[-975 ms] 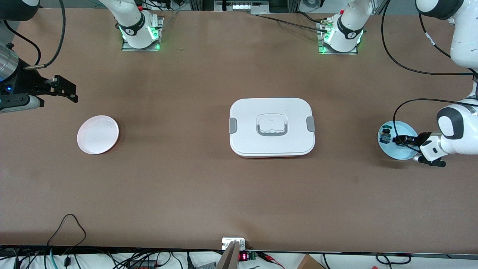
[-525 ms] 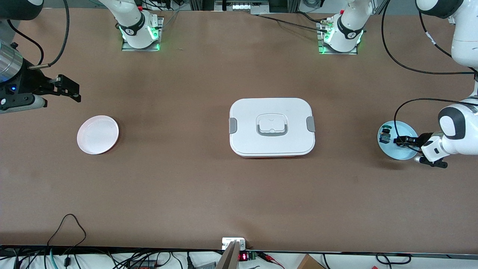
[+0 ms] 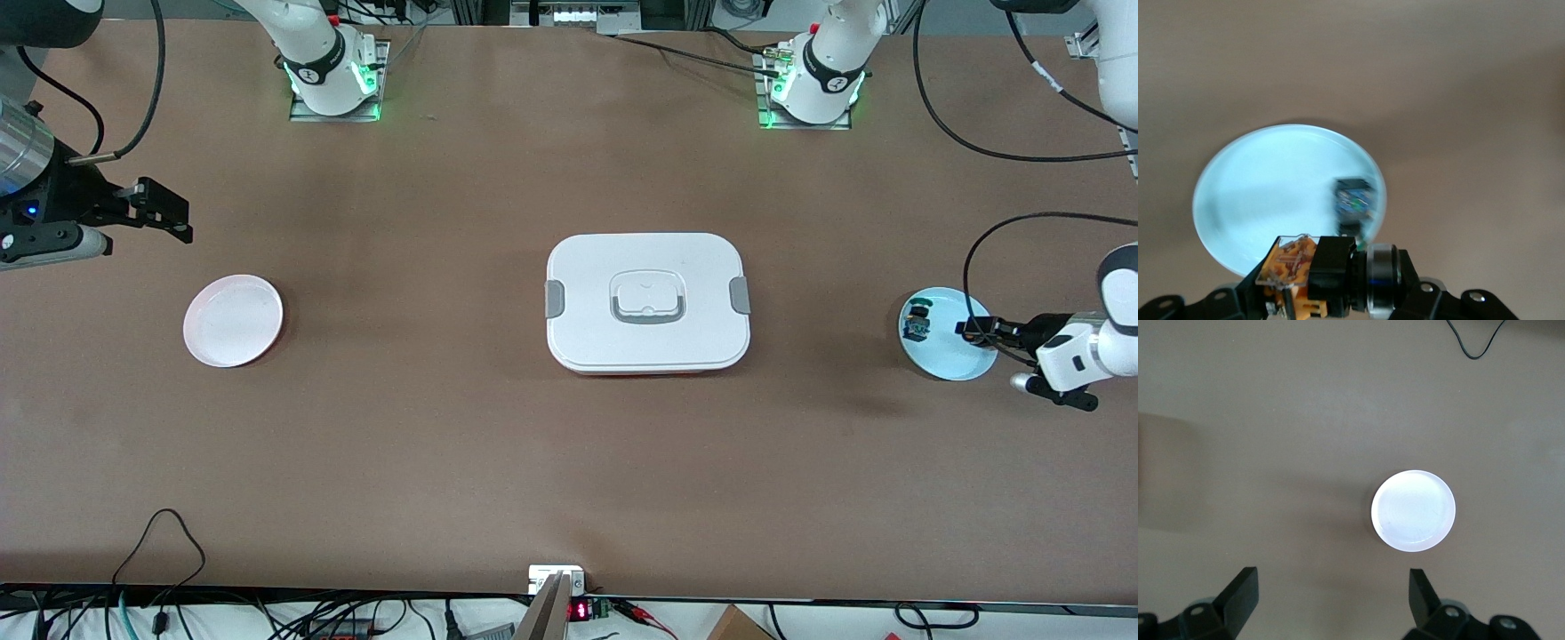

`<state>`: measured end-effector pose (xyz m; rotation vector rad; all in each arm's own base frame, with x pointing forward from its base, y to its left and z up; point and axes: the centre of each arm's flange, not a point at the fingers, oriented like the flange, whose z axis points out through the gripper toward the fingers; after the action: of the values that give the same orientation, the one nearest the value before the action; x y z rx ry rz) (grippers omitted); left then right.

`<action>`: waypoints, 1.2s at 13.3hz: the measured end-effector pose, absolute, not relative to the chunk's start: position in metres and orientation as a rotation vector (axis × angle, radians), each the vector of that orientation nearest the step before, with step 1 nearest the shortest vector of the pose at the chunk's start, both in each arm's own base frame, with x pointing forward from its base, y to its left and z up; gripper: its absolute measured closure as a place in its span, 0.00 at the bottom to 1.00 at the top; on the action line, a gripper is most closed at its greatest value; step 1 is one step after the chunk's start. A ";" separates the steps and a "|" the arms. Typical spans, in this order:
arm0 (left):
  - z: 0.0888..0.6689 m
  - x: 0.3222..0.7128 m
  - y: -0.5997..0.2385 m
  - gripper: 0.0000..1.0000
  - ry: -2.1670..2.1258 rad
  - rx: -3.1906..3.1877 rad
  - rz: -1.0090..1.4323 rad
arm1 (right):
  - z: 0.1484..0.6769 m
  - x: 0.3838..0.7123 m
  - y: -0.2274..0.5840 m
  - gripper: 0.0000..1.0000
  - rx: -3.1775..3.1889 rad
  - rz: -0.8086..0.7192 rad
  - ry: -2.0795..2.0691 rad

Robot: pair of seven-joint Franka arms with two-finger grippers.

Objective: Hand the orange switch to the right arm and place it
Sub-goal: 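Lift the orange switch with the left gripper while the right gripper reaches over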

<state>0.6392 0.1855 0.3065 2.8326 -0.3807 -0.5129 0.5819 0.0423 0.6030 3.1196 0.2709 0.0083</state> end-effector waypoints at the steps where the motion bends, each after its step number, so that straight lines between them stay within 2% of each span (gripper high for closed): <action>1: 0.328 0.643 0.170 0.26 -0.408 2.821 -0.543 | 0.606 0.582 0.043 0.00 3.119 0.021 0.274; 4: 0.379 0.646 0.116 0.26 -0.489 2.799 -0.595 | 0.615 0.583 0.052 0.00 3.117 0.066 0.298; 8: 0.443 0.643 0.040 0.26 -0.587 2.726 -0.483 | 0.617 0.583 0.053 0.00 3.121 0.074 0.300; 11: 0.462 0.642 0.006 0.26 -0.573 2.545 -0.386 | 0.624 0.582 0.049 0.00 3.130 0.091 0.285; 13: 0.466 0.640 -0.027 0.26 -0.603 2.432 -0.366 | 0.623 0.577 0.040 0.00 3.131 0.035 0.264; 16: 0.466 0.636 -0.093 0.26 -0.641 2.232 -0.363 | 0.601 0.572 0.040 0.00 3.130 -0.161 0.292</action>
<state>0.6356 -0.0928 0.4664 2.2319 -0.6407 -0.3625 0.5717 0.0403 0.6005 3.1298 0.2919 -0.1614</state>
